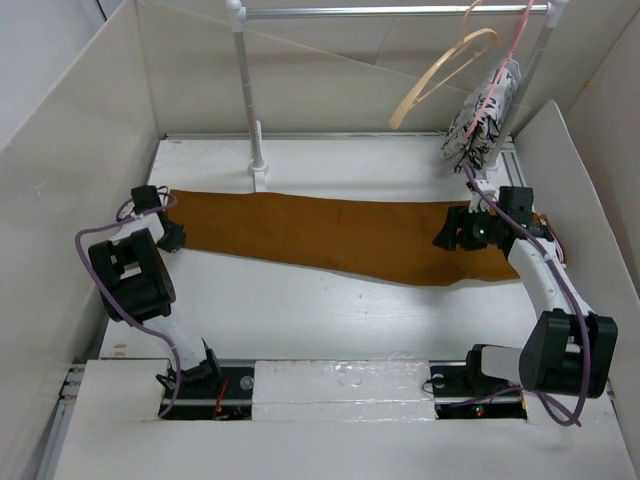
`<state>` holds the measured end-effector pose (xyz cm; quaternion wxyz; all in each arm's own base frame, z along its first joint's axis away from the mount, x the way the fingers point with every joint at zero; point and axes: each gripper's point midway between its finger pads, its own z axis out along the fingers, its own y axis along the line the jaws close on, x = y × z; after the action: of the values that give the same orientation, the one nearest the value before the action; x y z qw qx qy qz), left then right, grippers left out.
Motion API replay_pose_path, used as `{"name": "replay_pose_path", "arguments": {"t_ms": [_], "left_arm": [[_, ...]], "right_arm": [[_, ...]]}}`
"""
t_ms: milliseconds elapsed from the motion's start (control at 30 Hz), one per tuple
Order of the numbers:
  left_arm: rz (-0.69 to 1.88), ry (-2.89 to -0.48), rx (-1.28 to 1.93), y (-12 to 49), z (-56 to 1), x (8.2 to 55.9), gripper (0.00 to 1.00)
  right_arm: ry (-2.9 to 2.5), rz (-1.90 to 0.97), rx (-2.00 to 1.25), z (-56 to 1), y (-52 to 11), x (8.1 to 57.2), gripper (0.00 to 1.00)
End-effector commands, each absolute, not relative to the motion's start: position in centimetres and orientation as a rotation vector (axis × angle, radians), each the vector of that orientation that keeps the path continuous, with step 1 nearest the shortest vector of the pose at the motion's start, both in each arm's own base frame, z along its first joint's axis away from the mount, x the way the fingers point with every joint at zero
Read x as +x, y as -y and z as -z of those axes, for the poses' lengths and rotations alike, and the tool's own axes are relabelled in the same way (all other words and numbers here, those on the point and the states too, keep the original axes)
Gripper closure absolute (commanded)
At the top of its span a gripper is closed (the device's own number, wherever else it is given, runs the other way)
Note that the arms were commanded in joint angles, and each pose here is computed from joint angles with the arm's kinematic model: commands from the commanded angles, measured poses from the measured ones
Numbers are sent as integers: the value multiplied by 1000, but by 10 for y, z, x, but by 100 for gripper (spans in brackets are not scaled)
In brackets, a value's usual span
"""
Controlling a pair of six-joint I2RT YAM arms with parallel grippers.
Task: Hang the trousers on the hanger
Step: Fold the trousers at the center of the board.
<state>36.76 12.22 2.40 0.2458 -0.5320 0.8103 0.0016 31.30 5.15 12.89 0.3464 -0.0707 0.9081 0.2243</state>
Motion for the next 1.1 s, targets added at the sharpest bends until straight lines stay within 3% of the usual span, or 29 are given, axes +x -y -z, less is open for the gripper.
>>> {"name": "replay_pose_path", "arguments": {"t_ms": [0,133,233,267,367,500,600,667,733,767,900,1067], "left_arm": [[-162,-2137,-1599,-159,-24,325,100],[-234,-2079,-1648,-176,-27,282,100],[-246,-2033,-1605,-180,-47,283,100],[-178,-2038,-1589,-174,-52,290,68],[-81,-2036,-1500,-156,-82,316,23],[-35,-1977,-1283,-122,-155,359,16],[103,-1945,-966,-51,-216,404,22],[294,-2017,-777,25,-222,411,44],[489,-2078,-617,85,-214,411,77],[558,-2138,-561,114,-202,405,100],[763,-2305,-169,238,-169,359,100],[849,-2406,47,299,-132,321,100]], "right_arm": [[-2298,-514,-135,-156,-35,311,29],[-2282,-465,70,-155,9,302,28],[-2312,-466,158,-142,24,301,27],[-2304,-468,193,-141,28,302,27],[-2313,-464,320,-127,46,298,27],[-2296,-548,536,-117,59,291,27],[-2226,-635,670,-108,56,293,28],[-2192,-608,765,-106,73,292,28],[-2184,-501,835,-103,95,289,28],[-2185,-442,888,-100,113,280,28],[-2128,-283,1058,-85,162,256,27],[-2045,-234,1065,-80,195,273,23]]}}
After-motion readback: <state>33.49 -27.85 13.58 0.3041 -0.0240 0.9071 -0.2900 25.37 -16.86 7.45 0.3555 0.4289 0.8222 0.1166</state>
